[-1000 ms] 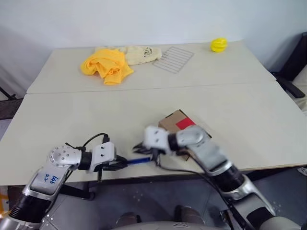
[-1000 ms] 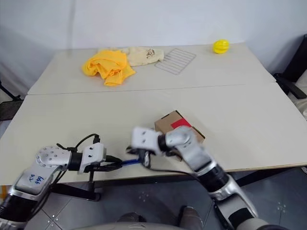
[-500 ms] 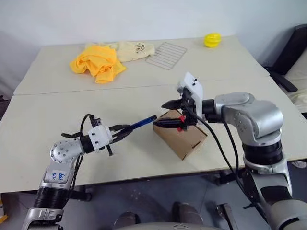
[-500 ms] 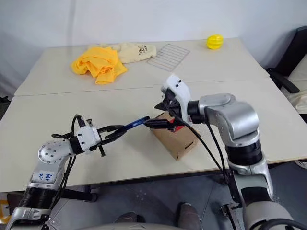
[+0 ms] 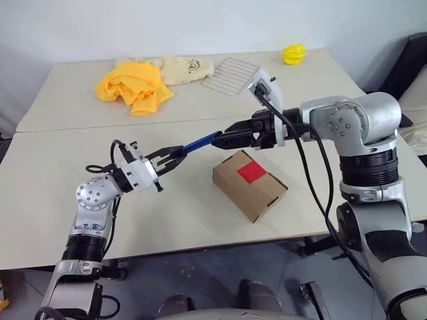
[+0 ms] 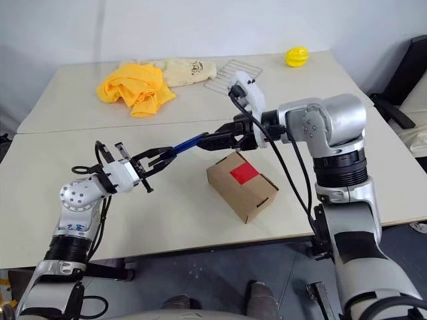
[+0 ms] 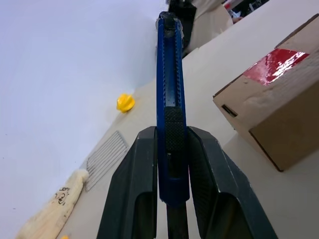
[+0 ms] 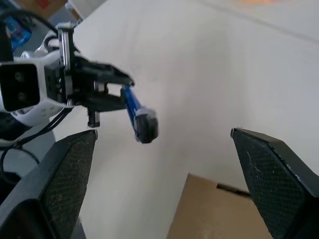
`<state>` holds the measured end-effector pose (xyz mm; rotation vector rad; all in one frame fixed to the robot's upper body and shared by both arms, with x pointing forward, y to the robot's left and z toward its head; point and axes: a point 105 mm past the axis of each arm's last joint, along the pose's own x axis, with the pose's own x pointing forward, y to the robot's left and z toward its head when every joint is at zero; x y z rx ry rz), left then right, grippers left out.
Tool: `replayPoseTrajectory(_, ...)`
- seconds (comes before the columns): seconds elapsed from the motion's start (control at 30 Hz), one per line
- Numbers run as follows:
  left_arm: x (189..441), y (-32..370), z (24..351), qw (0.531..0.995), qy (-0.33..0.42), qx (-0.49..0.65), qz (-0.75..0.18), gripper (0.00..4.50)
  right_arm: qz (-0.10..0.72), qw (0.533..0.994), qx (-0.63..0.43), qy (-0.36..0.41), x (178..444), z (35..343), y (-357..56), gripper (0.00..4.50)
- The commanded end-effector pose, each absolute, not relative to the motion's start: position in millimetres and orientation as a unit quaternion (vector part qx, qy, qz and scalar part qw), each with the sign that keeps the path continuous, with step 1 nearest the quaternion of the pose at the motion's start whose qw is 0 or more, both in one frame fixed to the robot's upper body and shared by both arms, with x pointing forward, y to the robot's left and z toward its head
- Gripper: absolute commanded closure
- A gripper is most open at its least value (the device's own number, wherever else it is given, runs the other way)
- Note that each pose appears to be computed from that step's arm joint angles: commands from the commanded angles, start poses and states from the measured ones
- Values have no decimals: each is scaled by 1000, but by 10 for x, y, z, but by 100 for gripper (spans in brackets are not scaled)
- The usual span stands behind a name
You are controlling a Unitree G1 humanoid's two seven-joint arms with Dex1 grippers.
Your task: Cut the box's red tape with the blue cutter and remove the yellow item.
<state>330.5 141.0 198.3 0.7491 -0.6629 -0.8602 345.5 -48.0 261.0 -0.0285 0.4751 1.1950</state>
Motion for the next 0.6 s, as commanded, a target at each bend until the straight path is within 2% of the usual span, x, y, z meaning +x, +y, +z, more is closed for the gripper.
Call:
replayPoseTrajectory(0.03, 3309, 1389, 2084, 785, -331, 351, -389, 363, 582, 790, -26, 192, 3418, 2793, -375, 1)
replayPoseTrajectory(0.3, 3288, 1352, 2073, 783, -331, 348, -395, 363, 587, 784, -36, 198, 3462, 2757, -309, 1)
replayPoseTrajectory(0.37, 3283, 1347, 2071, 784, -331, 346, -396, 363, 588, 782, -36, 205, 3463, 2728, -292, 39)
replayPoseTrajectory(0.43, 3278, 1339, 2069, 785, -330, 342, -397, 363, 589, 782, -33, 204, 3467, 2731, -279, 96)
replayPoseTrajectory(0.6, 3256, 1312, 2060, 785, -330, 338, -400, 363, 592, 782, -25, 194, 3470, 2774, -244, 273)
